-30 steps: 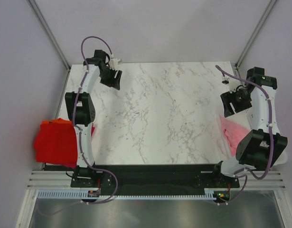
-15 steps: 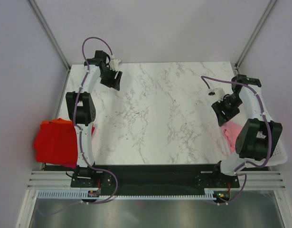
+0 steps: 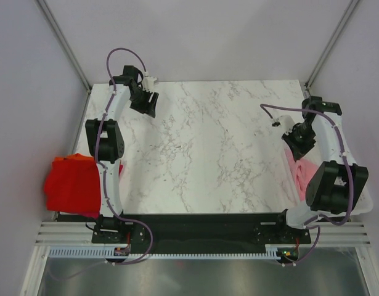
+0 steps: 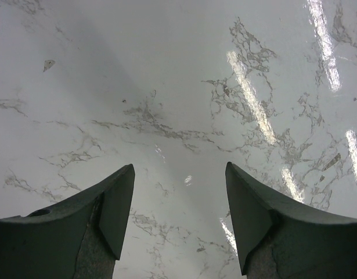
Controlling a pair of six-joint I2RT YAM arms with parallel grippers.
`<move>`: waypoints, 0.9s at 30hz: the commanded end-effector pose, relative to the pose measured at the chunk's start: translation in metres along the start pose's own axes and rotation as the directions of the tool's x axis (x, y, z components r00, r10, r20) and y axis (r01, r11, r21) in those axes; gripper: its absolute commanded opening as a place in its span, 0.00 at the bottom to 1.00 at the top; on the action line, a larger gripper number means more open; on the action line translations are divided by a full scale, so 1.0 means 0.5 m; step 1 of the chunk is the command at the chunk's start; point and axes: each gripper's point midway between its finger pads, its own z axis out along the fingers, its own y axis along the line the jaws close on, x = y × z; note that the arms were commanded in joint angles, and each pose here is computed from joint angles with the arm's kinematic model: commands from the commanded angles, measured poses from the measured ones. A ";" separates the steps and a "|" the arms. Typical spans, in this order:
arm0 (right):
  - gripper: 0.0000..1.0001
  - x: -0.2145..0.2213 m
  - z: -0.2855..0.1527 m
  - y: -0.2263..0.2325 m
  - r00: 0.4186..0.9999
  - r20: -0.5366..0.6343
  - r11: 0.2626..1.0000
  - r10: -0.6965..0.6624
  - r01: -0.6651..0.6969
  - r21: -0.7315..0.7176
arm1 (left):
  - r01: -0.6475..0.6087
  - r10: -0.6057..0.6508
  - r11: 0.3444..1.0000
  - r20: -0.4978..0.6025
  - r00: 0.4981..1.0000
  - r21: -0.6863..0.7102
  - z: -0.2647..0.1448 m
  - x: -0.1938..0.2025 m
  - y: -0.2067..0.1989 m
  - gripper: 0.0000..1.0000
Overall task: Fold and stack the t-shirts
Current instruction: Grab the tshirt from the pile, then move the tshirt to the center of the board
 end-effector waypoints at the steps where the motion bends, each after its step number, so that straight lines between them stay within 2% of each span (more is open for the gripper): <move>1: 0.00 -0.031 -0.128 -0.034 0.992 0.094 0.981 -0.090 0.071 0.182 | -0.053 0.053 0.998 0.030 0.998 -0.030 -0.010 -0.020 0.016 0.71; 2: 0.00 -0.050 -0.158 -0.055 0.985 0.137 0.964 -0.108 0.070 0.255 | -0.055 0.056 0.998 0.032 0.998 -0.031 -0.010 -0.022 0.016 0.71; 3: 0.00 -0.092 -0.208 -0.099 0.964 0.219 0.922 -0.150 0.056 0.384 | -0.055 0.056 0.998 0.032 0.998 -0.032 -0.008 -0.022 0.017 0.71; 5: 0.00 -0.131 -0.287 -0.132 0.924 0.314 0.845 -0.219 0.018 0.534 | -0.051 0.052 0.998 0.040 0.998 -0.031 -0.006 -0.026 0.017 0.71; 7: 0.00 -0.186 -0.386 -0.173 0.850 0.416 0.719 -0.322 -0.066 0.692 | -0.040 0.042 0.999 0.051 0.998 -0.029 -0.006 -0.032 0.017 0.71; 8: 0.00 -0.205 -0.416 -0.182 0.824 0.433 0.674 -0.366 -0.086 0.734 | -0.037 0.038 0.999 0.055 0.998 -0.027 -0.007 -0.034 0.016 0.72; 9: 0.00 -0.237 -0.470 -0.204 0.777 0.455 0.585 -0.435 -0.140 0.799 | -0.026 0.028 0.999 0.060 0.998 -0.030 -0.010 -0.037 0.015 0.72; 10: 0.00 -0.250 -0.505 -0.207 0.752 0.460 0.537 -0.473 -0.168 0.827 | -0.019 0.020 0.999 0.060 0.998 -0.031 -0.012 -0.037 0.016 0.72; 12: 0.00 -0.309 -0.571 -0.206 0.677 0.465 0.455 -0.571 -0.211 0.865 | -0.013 0.015 0.999 0.067 0.998 -0.034 -0.022 -0.039 0.013 0.72; 13: 0.00 -0.330 -0.588 -0.204 0.653 0.467 0.439 -0.596 -0.222 0.871 | -0.008 0.011 0.999 0.067 0.998 -0.034 -0.023 -0.039 0.012 0.72; 16: 0.00 -0.420 -0.635 -0.182 0.553 0.480 0.410 -0.681 -0.255 0.876 | -0.011 0.013 0.999 0.068 0.998 -0.038 -0.035 -0.038 0.009 0.72; 17: 0.00 -0.461 -0.638 -0.155 0.504 0.489 0.425 -0.712 -0.245 0.871 | -0.015 0.018 0.999 0.076 0.997 -0.044 -0.046 -0.042 0.006 0.72; 20: 0.00 -0.556 -0.622 -0.105 0.414 0.513 0.477 -0.752 -0.195 0.857 | -0.017 0.022 0.998 0.087 0.996 -0.063 -0.072 -0.045 0.005 0.71; 22: 0.00 -0.607 -0.578 -0.057 0.372 0.504 0.502 -0.779 -0.111 0.858 | -0.018 0.024 0.997 0.086 0.996 -0.073 -0.087 -0.040 0.002 0.71; 25: 0.00 -0.638 -0.507 -0.006 0.337 0.493 0.522 -0.802 -0.005 0.853 | -0.022 0.031 0.995 0.090 0.995 -0.101 -0.121 -0.034 -0.003 0.71; 27: 0.00 -0.648 -0.447 0.002 0.347 0.519 0.565 -0.781 0.040 0.824 | -0.026 0.039 0.991 0.099 0.994 -0.130 -0.154 -0.032 -0.005 0.71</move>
